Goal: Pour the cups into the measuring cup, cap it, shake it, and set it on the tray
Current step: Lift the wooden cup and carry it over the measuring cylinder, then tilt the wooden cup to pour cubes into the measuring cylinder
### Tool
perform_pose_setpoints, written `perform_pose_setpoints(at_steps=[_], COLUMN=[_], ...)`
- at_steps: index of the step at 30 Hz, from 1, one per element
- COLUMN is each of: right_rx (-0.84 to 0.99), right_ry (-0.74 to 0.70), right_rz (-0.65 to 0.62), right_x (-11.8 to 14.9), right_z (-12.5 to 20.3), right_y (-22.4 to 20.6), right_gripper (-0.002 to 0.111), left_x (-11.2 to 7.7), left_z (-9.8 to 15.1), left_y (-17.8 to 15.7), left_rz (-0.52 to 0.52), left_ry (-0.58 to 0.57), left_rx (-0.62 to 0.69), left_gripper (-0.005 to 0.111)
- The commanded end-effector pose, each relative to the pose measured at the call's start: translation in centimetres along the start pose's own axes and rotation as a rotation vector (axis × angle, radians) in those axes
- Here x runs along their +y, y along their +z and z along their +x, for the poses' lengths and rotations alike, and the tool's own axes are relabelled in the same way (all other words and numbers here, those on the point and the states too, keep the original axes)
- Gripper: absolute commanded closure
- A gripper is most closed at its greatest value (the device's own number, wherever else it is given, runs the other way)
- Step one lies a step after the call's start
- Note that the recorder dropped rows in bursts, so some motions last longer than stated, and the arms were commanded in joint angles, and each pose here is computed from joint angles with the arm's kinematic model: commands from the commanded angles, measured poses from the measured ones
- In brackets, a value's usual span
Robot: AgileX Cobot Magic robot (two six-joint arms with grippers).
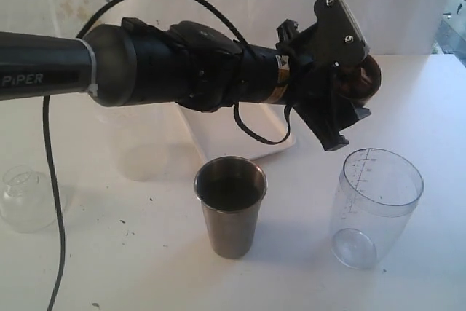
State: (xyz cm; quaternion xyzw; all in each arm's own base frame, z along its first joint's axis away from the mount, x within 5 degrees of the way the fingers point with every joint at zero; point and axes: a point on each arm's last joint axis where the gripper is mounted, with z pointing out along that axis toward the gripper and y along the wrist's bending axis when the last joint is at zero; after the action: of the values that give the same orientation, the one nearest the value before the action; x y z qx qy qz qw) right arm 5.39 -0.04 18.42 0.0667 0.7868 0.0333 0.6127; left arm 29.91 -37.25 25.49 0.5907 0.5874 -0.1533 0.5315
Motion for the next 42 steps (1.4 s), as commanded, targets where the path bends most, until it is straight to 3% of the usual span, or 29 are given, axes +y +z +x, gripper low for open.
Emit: perform_pose_setpoints(at_steps=[1, 7, 10, 13, 17, 22, 29, 38, 42], right_rx=[-0.003, -0.003, -0.003, -0.003, -0.003, -0.003, -0.003, -0.003, -0.003], right_ry=[0.003, 0.003, 0.003, 0.003, 0.003, 0.003, 0.003, 0.003, 0.003], right_rz=[0.005, 0.005, 0.005, 0.005, 0.005, 0.005, 0.005, 0.005, 0.005], right_x=[-0.1, -0.1, -0.1, -0.1, -0.1, -0.1, -0.1, -0.1, -0.1], right_z=[0.1, 0.1, 0.1, 0.1, 0.1, 0.1, 0.1, 0.1, 0.1], right_y=[0.0, 0.0, 0.0, 0.0, 0.0, 0.0, 0.0, 0.0, 0.0], right_gripper=[0.108, 0.108, 0.108, 0.108, 0.108, 0.108, 0.108, 0.108, 0.108], left_x=[0.7, 0.5, 0.8, 0.7, -0.3, 0.1, -1.4, -2.0, -2.0], left_z=[-2.6, -2.6, -2.5, -2.8, -3.4, -3.2, -2.2, -2.4, -2.4], left_y=[-2.0, -2.0, -1.9, -1.8, -1.6, -1.7, -1.4, -1.3, -1.3], left_rz=[-0.001, 0.015, -0.044, -0.118, -0.101, -0.143, -0.093, -0.028, -0.028], left_ry=[0.033, 0.093, 0.152, 0.108, 0.137, 0.196, 0.191, 0.193, 0.245], left_rx=[-0.069, -0.073, -0.045, -0.013, -0.024, 0.003, 0.027, -0.007, -0.006], left_gripper=[0.107, 0.107, 0.107, 0.107, 0.107, 0.107, 0.107, 0.107, 0.107])
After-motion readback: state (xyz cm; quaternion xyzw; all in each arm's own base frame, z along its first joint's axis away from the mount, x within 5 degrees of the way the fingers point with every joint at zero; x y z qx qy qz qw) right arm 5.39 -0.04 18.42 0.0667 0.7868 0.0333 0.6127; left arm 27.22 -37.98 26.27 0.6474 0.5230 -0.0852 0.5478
